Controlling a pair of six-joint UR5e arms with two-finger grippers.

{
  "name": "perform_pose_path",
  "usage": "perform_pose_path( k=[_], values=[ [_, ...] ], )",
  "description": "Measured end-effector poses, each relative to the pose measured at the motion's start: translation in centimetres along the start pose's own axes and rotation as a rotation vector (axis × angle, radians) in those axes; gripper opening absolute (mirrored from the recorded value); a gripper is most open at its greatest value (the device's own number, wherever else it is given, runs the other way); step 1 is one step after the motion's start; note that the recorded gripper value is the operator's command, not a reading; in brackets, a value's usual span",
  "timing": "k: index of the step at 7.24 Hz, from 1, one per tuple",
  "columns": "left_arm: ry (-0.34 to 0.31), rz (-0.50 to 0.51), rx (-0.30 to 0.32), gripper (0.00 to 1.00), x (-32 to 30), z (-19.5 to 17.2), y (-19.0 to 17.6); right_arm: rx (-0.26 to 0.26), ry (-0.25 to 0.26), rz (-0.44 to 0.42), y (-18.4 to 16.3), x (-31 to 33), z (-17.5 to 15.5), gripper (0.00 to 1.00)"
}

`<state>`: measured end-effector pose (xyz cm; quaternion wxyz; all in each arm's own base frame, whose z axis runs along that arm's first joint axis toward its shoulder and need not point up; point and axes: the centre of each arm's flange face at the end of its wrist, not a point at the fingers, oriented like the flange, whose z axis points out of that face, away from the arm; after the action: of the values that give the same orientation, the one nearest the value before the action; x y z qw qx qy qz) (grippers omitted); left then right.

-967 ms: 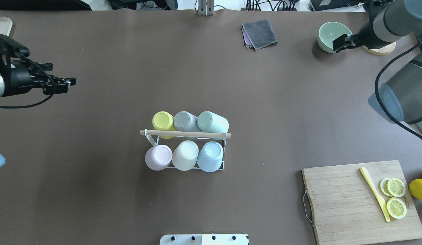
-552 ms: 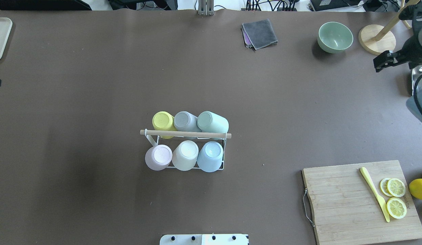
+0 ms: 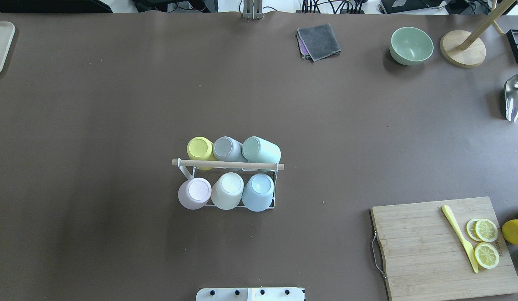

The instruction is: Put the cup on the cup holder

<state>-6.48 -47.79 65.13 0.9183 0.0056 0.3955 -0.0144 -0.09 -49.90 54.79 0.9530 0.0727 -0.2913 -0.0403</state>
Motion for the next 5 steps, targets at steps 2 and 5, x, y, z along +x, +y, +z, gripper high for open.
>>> perform_pose_path(
  k=[2, 5],
  values=[
    [0.008, -0.026, -0.050, 0.97, -2.7, -0.2, 0.7, -0.023, -0.075, 0.052, 4.4, 5.2, 0.1, 1.00],
    [0.011, -0.044, -0.065, 0.97, -3.6, 0.1, 0.6, -0.065, -0.138, 0.074, 7.3, 8.6, 2.9, 1.00]
  ],
)
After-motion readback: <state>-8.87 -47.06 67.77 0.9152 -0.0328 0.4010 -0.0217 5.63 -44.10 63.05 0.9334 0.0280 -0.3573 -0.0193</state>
